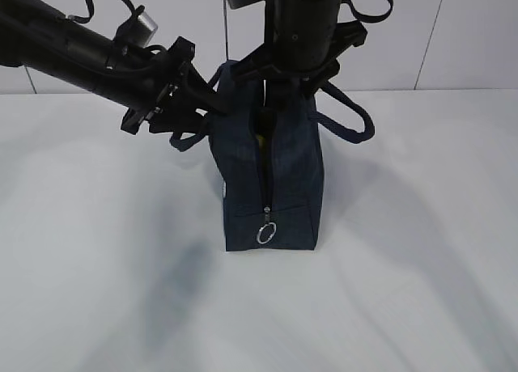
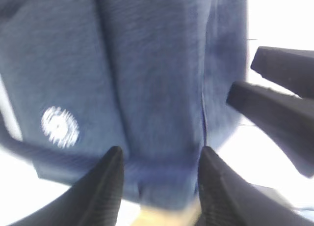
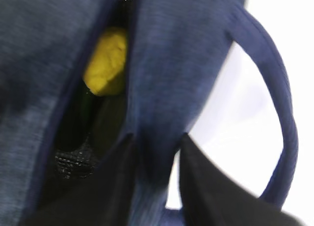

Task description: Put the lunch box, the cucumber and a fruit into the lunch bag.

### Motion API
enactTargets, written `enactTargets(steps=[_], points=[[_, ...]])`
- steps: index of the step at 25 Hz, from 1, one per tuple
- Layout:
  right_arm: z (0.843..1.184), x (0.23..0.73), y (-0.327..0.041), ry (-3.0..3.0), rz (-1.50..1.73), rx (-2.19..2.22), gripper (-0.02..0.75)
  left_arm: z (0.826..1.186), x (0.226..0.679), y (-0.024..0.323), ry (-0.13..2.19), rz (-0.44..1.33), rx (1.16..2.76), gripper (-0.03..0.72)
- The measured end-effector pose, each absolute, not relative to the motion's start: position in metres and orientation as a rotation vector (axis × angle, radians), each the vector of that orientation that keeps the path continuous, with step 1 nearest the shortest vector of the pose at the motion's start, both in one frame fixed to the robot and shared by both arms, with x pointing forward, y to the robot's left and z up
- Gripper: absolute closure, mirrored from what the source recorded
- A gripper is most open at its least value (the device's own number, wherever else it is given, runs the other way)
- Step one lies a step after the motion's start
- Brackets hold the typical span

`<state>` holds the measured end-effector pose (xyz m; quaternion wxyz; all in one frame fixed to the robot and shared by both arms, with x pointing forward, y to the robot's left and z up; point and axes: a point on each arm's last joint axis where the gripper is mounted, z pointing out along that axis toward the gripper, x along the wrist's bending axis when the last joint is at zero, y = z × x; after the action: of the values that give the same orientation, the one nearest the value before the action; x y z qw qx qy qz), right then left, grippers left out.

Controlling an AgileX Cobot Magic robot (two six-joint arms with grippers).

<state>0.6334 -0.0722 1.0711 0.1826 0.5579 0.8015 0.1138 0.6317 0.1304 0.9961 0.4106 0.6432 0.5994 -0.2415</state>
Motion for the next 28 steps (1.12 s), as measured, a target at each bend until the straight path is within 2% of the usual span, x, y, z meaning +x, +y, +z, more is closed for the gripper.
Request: enactTargets(steps=[3, 6, 11, 15, 23, 28], points=[[1.071, 0.634, -0.072, 2.261, 0.320, 1.573, 0.376, 0.997, 0.630, 0.131, 1.502, -0.631, 1.621, 0.357], [1.073, 0.633, -0.072, 2.259, 0.328, 1.573, 0.348, 0.998, 0.630, 0.139, 1.497, -0.684, 1.616, 0.349], [1.093, 0.626, -0.076, 2.245, 0.391, 1.571, 0.344, 1.006, 0.636, 0.176, 1.499, -0.795, 1.508, 0.347], [1.114, 0.616, -0.079, 2.249, 0.462, 1.549, 0.343, 1.009, 0.643, 0.202, 1.531, -0.765, 1.434, 0.347], [1.148, 0.600, -0.089, 2.217, 0.563, 1.522, 0.343, 1.043, 0.631, 0.214, 1.481, -0.671, 1.482, 0.359], [1.160, 0.592, -0.090, 2.224, 0.619, 1.526, 0.342, 1.045, 0.625, 0.217, 1.484, -0.617, 1.571, 0.376]])
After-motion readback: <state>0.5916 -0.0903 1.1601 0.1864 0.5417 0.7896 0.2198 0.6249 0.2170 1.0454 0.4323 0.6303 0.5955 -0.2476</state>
